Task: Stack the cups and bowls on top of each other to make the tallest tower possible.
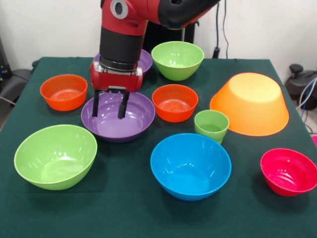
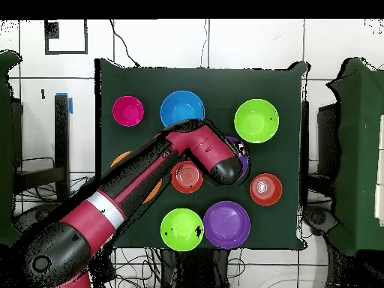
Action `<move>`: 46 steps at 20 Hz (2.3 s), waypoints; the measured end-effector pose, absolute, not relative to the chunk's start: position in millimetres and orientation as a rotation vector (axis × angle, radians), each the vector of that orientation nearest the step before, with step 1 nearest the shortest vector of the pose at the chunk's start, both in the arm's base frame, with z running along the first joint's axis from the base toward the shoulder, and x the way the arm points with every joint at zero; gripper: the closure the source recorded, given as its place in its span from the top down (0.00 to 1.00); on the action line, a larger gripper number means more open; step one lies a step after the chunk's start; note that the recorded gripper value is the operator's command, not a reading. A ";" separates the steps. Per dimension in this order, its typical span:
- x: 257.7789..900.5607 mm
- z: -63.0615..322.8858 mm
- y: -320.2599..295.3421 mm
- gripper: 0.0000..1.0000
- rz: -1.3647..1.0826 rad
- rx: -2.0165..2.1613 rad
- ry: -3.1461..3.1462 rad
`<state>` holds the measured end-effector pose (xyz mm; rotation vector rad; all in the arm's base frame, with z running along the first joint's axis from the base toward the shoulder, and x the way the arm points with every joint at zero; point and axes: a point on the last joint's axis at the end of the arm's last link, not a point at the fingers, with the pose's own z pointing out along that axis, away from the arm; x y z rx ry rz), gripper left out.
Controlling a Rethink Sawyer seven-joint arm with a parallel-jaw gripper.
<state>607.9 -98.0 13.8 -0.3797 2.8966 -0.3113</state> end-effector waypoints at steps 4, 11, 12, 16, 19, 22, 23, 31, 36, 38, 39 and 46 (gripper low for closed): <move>608.5 10.1 -95.4 1.00 -0.308 -0.516 2.884; 629.4 16.4 -87.9 1.00 -0.309 -0.754 2.813; 633.5 17.5 -86.8 1.00 -0.306 -0.767 2.804; 646.7 23.9 -82.7 1.00 -0.303 -0.795 2.780; 658.4 33.7 -80.5 1.00 -0.317 -0.827 2.759; 670.1 43.3 -79.8 1.00 -0.339 -0.861 2.739; 676.3 48.0 -80.4 1.00 -0.351 -0.878 2.729; 702.3 67.0 -91.9 1.00 -0.390 -0.947 2.714; 714.5 73.9 -106.9 1.00 -0.411 -0.915 2.715; 715.0 71.8 -113.6 1.00 -0.422 -0.880 2.733; 714.2 69.0 -116.8 1.00 -0.425 -0.855 2.745; 697.2 31.2 -132.3 1.00 -0.401 -0.559 2.847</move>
